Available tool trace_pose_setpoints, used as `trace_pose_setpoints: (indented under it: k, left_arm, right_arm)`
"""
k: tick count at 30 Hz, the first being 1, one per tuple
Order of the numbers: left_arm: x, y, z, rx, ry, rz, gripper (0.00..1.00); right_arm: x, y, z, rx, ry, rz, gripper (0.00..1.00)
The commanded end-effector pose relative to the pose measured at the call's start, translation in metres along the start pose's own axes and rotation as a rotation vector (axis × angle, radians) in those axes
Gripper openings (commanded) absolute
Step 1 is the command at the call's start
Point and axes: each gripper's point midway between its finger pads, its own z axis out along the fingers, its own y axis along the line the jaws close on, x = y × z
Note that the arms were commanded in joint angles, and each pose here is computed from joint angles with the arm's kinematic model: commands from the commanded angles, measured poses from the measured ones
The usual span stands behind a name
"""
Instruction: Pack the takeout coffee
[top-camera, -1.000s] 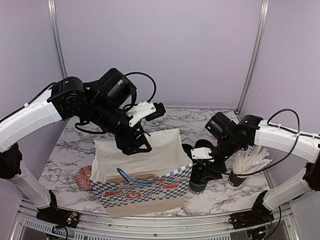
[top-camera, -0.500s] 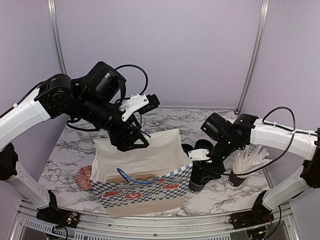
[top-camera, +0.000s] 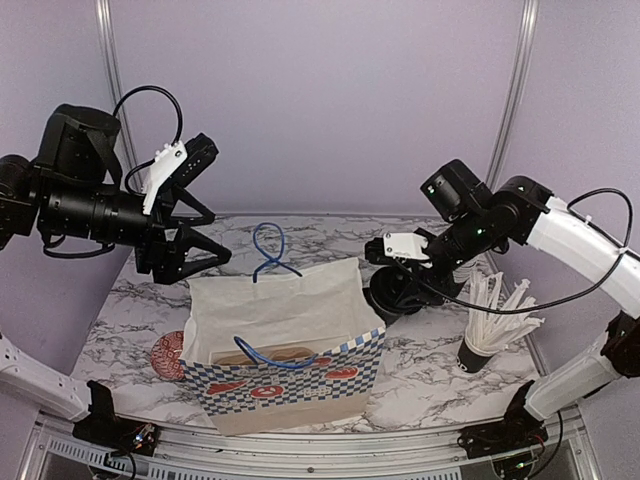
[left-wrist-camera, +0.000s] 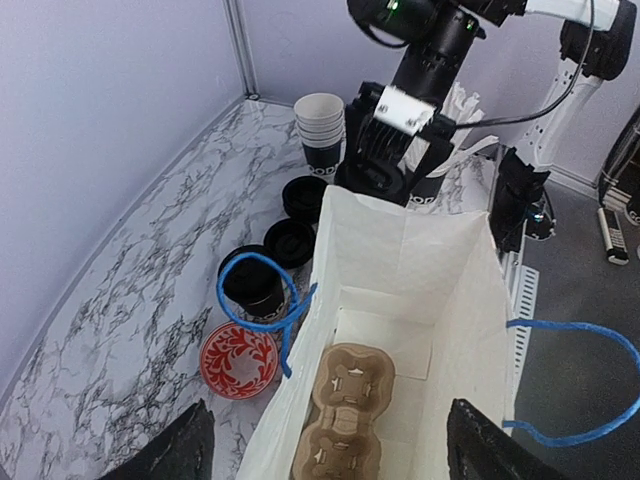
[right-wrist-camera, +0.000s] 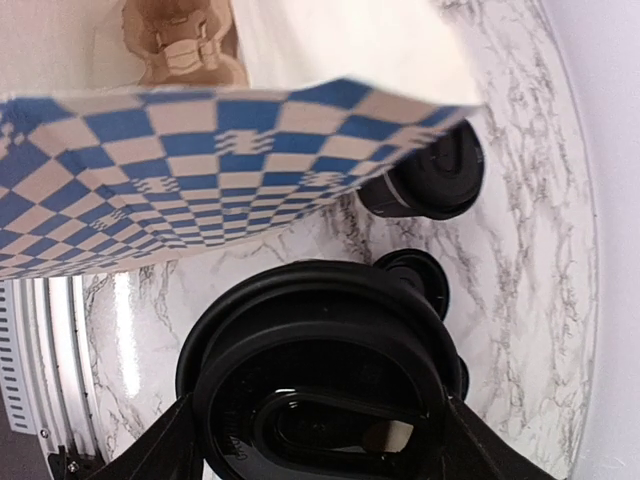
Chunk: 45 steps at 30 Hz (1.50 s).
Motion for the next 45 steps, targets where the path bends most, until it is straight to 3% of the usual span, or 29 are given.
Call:
trace_pose_setpoints:
  k: [1,6,10,16,20,25,30,39,45]
  left_arm:
    - [0.044,0.026,0.023,-0.163,0.138,0.032,0.83]
    - [0.062,0.031,0.059,-0.184,0.252,0.115,0.85]
    - [0.057,0.042,0.081,-0.22,0.297,0.166,0.85]
    - [0.059,0.042,0.099,-0.138,0.334,0.165,0.79]
    - [0.066,0.036,0.104,-0.059,0.36,0.129,0.62]
    - [0.082,0.023,0.113,0.051,0.427,0.089,0.49]
    - [0.09,0.016,0.12,0.103,0.47,0.073,0.3]
    - [0.065,0.02,0.115,0.088,0.41,0.092,0.01]
    - [0.057,0.023,0.113,0.075,0.391,0.12,0.0]
  right_arm:
    - [-0.014,-0.044,-0.041,0.14,-0.07,0.013,0.64]
    - [-0.04,-0.092,-0.1,0.351,-0.152,0.002,0.63]
    - [-0.086,-0.091,-0.165,0.426,-0.346,-0.069,0.63]
    - [-0.116,-0.015,-0.198,0.145,-0.589,-0.195,0.64]
    - [-0.118,0.024,-0.191,-0.036,-0.636,-0.232,0.64]
    - [-0.126,0.049,-0.159,-0.148,-0.598,-0.274,0.62]
    - [-0.146,0.051,-0.134,-0.159,-0.542,-0.333,0.61]
    - [-0.171,0.061,-0.071,-0.193,-0.355,-0.399,0.57]
    - [-0.171,0.076,-0.045,-0.182,-0.234,-0.426,0.56]
